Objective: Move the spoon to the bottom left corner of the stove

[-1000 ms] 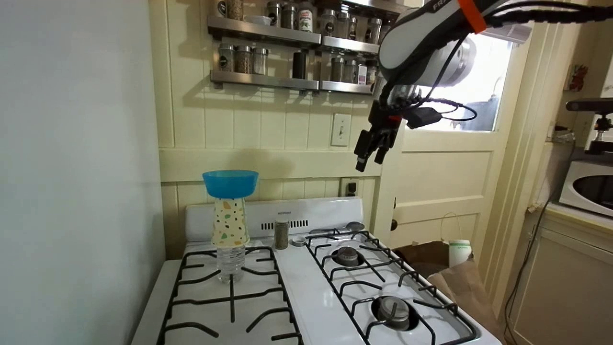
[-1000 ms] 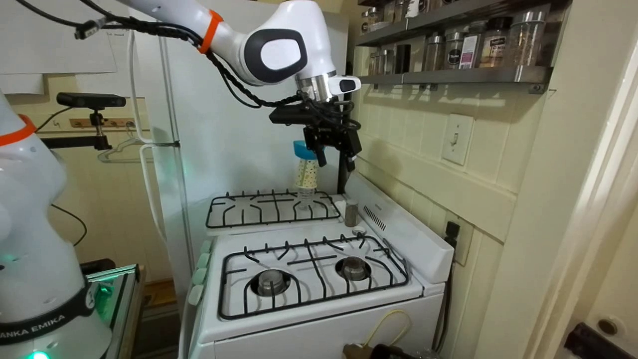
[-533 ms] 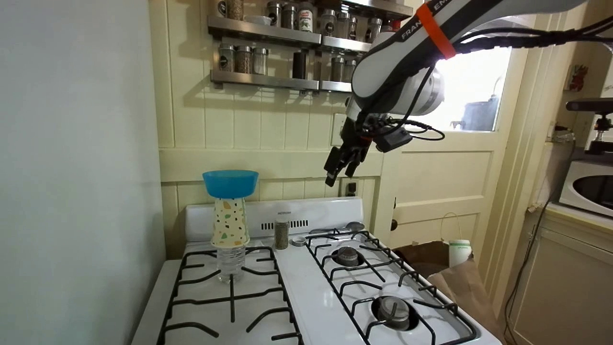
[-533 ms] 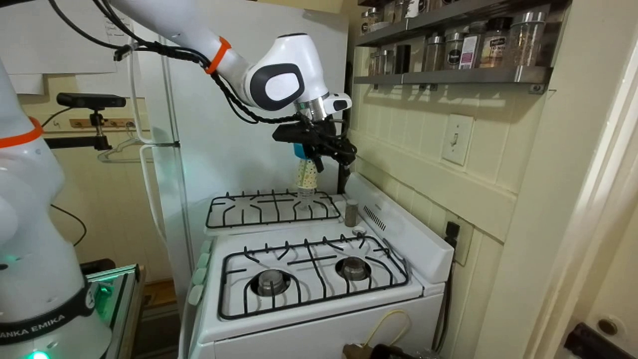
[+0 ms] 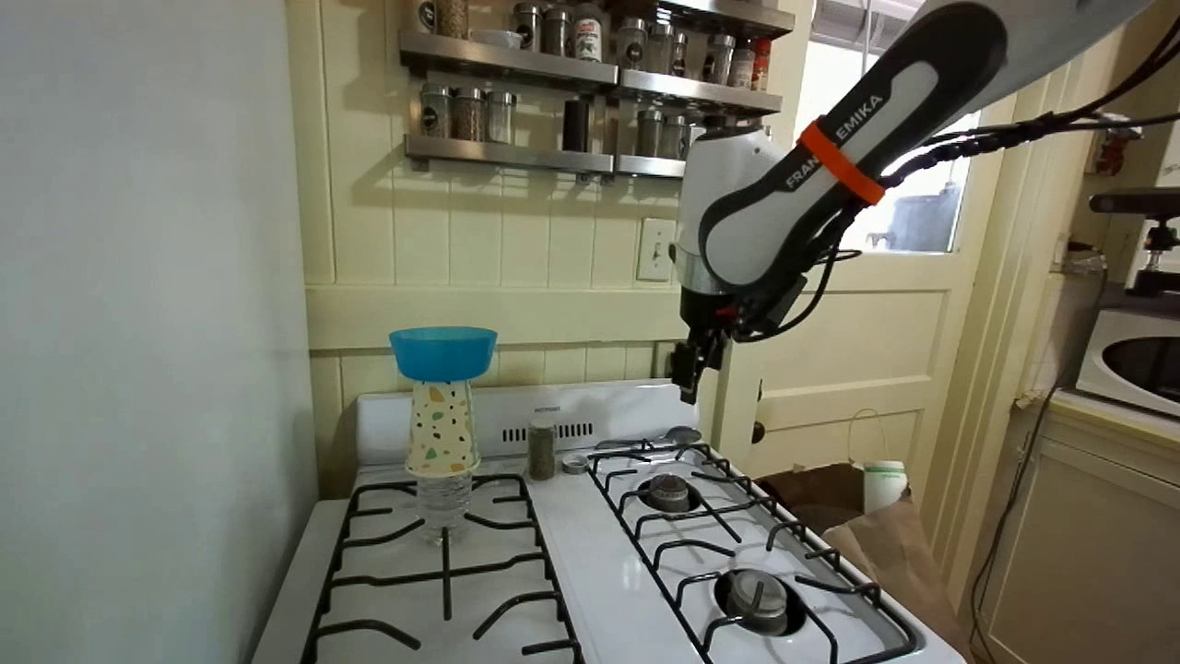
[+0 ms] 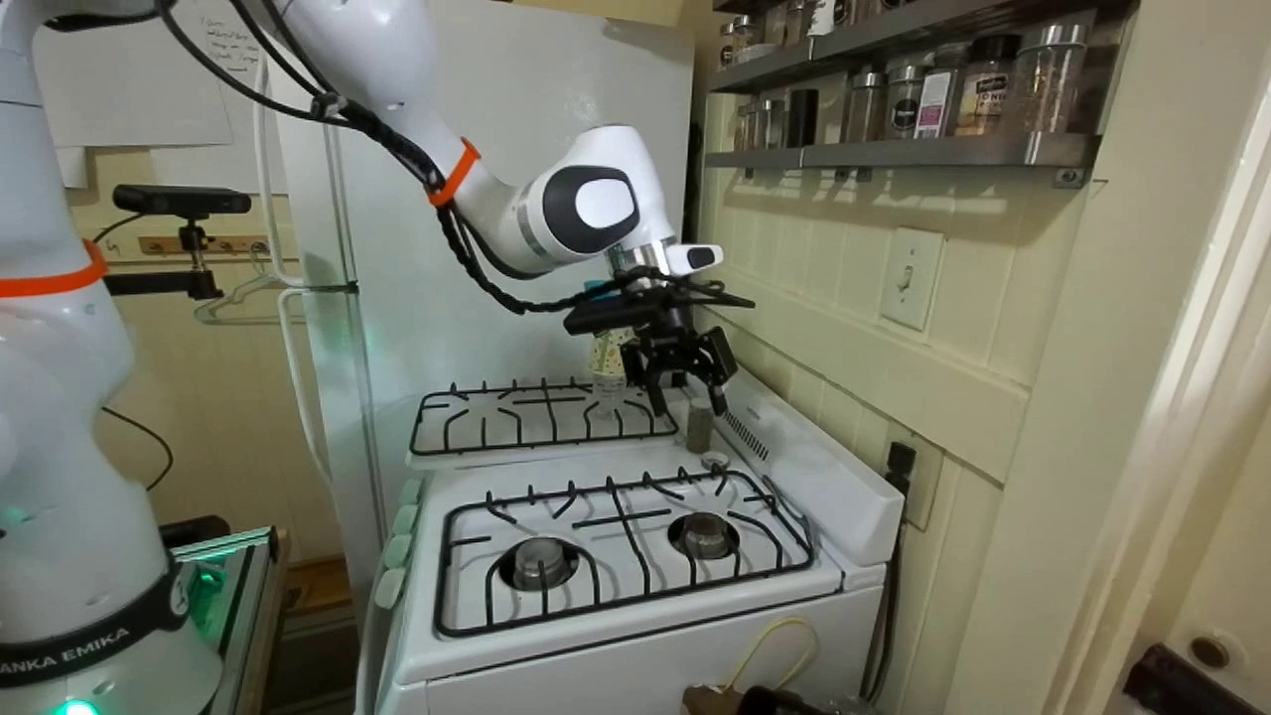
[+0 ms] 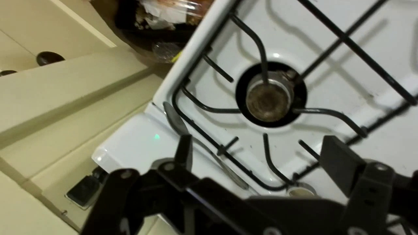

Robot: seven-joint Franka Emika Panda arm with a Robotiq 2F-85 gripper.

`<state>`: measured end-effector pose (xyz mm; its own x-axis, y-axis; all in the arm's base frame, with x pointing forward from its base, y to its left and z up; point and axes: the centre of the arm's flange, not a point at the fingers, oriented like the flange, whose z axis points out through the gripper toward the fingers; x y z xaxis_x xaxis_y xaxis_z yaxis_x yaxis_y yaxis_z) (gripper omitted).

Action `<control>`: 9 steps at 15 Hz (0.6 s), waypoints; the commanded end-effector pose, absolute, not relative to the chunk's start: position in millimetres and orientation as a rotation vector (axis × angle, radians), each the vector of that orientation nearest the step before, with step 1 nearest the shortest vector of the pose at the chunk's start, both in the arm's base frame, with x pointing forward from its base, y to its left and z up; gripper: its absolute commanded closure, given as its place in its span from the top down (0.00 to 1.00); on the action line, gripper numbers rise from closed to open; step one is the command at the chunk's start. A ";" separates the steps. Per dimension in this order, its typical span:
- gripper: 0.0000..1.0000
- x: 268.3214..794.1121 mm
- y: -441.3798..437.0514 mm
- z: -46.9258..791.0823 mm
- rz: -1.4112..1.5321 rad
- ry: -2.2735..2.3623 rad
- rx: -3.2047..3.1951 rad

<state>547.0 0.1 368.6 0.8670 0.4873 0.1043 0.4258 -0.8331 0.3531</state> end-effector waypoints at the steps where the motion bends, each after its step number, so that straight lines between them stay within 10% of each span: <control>1: 1.00 580.6 -11.9 335.8 0.134 0.690 2.544; 9: 1.00 581.1 -30.1 317.8 0.126 0.688 2.537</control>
